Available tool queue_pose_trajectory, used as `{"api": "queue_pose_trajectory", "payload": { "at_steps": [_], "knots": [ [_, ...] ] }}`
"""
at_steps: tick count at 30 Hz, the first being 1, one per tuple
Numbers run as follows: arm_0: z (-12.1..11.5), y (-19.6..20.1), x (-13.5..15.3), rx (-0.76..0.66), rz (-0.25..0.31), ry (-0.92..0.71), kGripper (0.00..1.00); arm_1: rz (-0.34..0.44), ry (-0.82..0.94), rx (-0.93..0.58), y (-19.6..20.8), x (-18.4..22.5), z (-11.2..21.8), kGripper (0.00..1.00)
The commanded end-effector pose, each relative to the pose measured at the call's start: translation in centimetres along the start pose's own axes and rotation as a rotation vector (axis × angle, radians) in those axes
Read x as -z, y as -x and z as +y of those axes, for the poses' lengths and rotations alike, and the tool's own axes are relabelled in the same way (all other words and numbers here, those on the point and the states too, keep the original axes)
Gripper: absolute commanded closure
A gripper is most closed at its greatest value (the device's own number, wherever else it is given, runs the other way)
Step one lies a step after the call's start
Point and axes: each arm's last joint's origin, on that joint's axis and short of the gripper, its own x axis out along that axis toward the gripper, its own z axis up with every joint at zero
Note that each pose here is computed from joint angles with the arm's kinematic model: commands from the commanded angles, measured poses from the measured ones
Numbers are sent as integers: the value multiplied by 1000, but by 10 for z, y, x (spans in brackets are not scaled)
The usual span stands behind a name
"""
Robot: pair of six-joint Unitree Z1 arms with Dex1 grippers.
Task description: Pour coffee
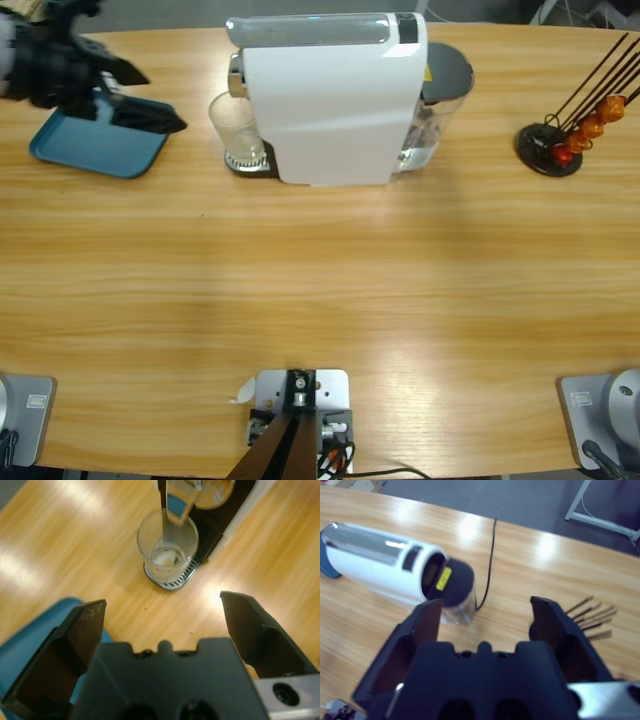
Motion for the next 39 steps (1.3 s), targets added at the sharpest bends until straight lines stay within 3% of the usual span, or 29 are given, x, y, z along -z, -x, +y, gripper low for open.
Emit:
{"api": "queue_pose_trajectory", "payload": {
  "at_steps": [1,3,9,17,28,39],
  "knots": [
    [-34,45,36,12,-52,212,9,139,50,-73,-69,-59,22,1000],
    [-40,47,40,26,-49,208,13,169,66,-16,-83,-72,27,1000],
    [-57,52,43,70,-40,157,18,319,111,-75,-127,-102,56,1000],
    [-58,43,47,78,-7,153,4,449,133,-63,-186,-94,76,1000],
    [-58,40,50,76,9,155,7,483,110,-78,-171,-92,77,1000],
    [-59,33,48,85,21,150,18,503,102,-119,-180,-90,86,1000]
  ]
}}
